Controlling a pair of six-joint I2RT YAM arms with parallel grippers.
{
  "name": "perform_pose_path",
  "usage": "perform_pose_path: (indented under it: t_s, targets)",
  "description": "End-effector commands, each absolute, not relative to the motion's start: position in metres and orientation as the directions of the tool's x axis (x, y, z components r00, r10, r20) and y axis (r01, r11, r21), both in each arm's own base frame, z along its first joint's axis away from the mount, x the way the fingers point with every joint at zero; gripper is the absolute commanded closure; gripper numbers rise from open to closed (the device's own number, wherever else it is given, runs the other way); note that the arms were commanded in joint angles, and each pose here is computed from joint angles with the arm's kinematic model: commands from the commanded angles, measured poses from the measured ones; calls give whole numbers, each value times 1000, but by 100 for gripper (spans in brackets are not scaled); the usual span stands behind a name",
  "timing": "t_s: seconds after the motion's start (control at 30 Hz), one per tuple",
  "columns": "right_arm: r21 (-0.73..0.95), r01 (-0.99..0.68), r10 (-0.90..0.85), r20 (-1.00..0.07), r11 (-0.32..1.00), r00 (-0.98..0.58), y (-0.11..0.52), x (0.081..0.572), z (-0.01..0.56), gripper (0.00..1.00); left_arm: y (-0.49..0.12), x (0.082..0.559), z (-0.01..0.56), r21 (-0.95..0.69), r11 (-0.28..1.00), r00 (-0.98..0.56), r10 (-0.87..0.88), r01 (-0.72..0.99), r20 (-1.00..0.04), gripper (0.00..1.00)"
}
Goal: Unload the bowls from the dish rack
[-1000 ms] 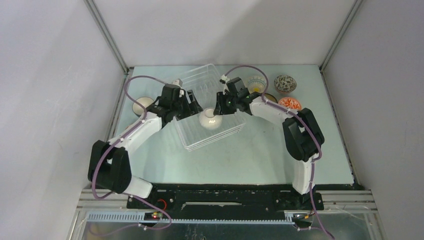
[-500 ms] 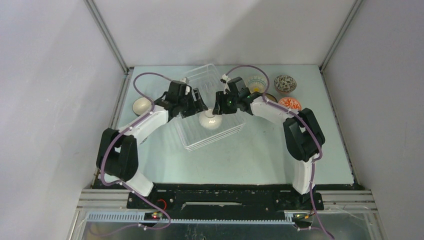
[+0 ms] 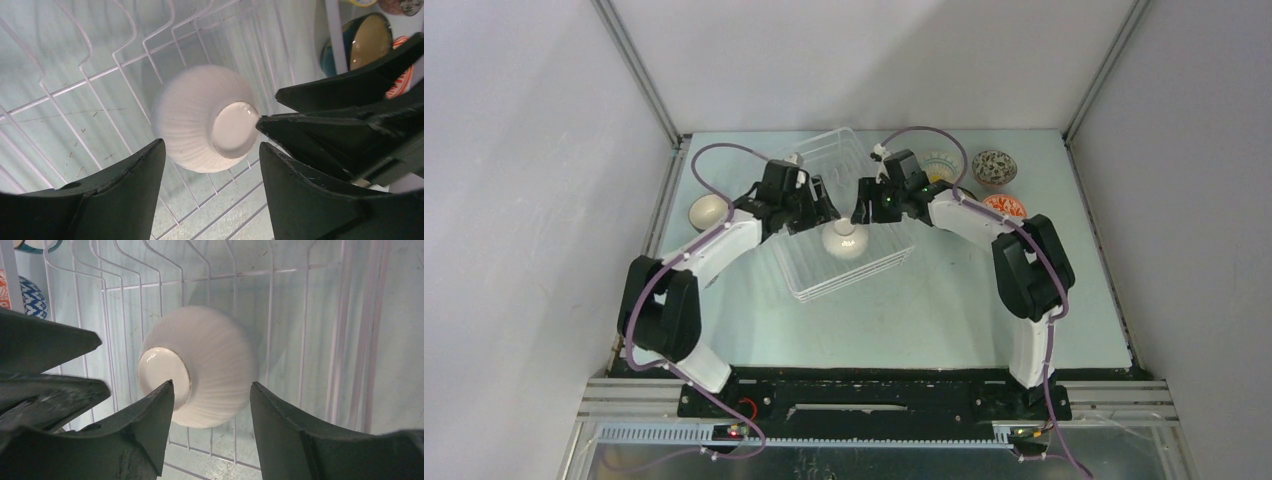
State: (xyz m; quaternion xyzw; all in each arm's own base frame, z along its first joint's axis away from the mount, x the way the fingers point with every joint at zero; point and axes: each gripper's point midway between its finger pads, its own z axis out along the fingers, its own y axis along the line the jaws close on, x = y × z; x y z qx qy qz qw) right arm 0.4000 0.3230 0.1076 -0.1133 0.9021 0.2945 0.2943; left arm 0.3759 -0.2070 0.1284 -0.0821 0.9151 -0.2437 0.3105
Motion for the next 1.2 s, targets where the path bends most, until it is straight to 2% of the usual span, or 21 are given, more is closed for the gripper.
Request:
perform_pose_path:
  t_s: [0.0, 0.27, 0.53, 0.83, 1.17]
  targets:
    - [490, -381, -24, -590, 784, -807, 333, 408, 110, 34, -202, 380, 174, -507, 860, -713, -322, 54, -623, 25]
    - [536, -379, -37, -541, 755, -840, 343, 402, 98, 40, -183, 373, 183, -520, 854, -695, -356, 30, -624, 24]
    - [597, -337, 7, -499, 728, -867, 339, 406, 96, 55, -181, 368, 181, -535, 844, -708, -359, 32, -608, 24]
    - [538, -307, 14, -511, 785, -859, 320, 413, 85, 71, -187, 366, 171, -550, 834, -732, -356, 31, -581, 25]
    - [496, -304, 1, -524, 813, -851, 313, 416, 81, 81, -197, 367, 162, -565, 824, -752, -350, 37, -559, 24]
